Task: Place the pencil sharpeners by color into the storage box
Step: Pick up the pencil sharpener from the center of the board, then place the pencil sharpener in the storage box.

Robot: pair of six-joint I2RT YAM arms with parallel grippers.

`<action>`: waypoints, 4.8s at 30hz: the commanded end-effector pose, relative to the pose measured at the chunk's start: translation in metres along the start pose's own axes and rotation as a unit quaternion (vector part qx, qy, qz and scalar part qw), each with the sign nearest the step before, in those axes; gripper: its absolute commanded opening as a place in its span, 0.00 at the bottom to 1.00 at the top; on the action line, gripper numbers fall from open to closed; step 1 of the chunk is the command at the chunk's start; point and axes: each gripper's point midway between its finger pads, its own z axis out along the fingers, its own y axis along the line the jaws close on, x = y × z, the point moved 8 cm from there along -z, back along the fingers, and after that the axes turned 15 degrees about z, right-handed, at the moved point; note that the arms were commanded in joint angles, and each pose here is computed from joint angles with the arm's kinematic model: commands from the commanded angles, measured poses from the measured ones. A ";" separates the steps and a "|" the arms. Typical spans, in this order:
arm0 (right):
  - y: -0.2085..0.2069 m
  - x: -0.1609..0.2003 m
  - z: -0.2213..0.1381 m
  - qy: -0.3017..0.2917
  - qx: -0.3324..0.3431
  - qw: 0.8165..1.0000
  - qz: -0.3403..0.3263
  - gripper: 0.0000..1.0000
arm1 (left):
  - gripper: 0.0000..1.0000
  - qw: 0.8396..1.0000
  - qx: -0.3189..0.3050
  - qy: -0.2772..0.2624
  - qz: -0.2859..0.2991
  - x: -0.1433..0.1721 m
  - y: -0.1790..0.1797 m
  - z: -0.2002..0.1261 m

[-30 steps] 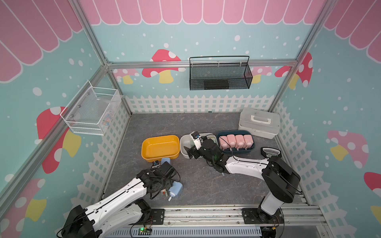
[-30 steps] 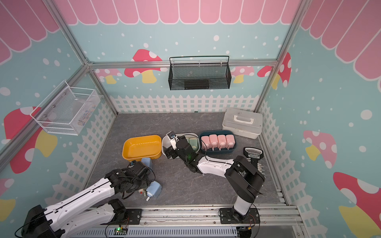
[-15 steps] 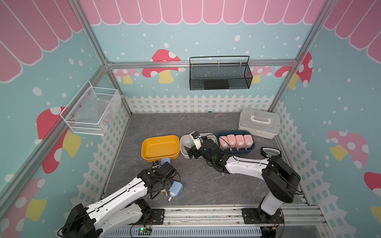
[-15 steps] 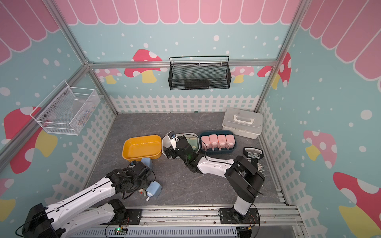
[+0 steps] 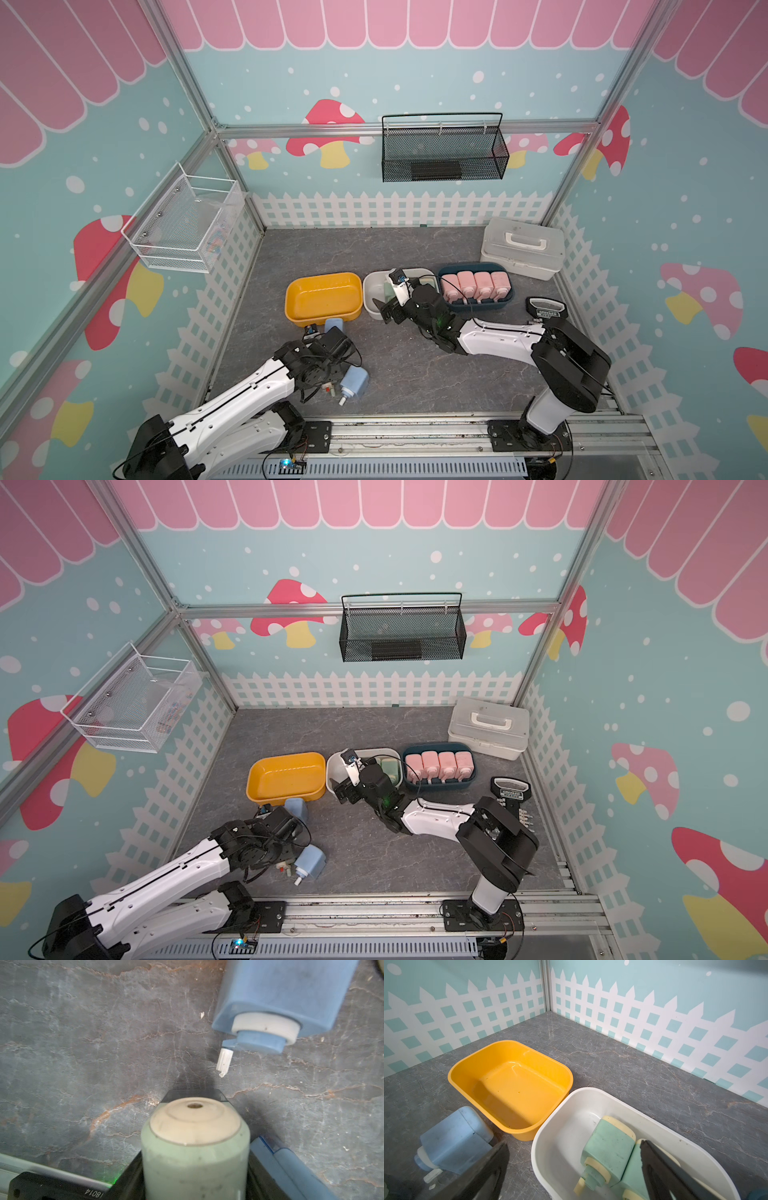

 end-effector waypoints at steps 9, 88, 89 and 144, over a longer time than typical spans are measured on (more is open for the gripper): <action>0.011 -0.016 -0.019 -0.067 -0.064 0.996 -0.018 0.99 | 0.00 0.995 -0.054 -0.067 -0.042 -0.016 0.017 -0.033; -0.053 0.009 -0.105 0.020 0.179 0.983 -0.034 0.99 | 0.00 0.977 0.130 -0.094 0.141 -0.224 -0.134 -0.017; -0.052 0.008 -0.105 0.022 0.177 0.983 -0.037 0.99 | 0.00 0.977 0.128 -0.090 0.142 -0.226 -0.136 -0.015; -0.053 0.011 -0.105 0.061 0.187 0.979 -0.060 0.99 | 0.36 0.993 0.064 -0.025 0.100 -0.238 -0.134 0.038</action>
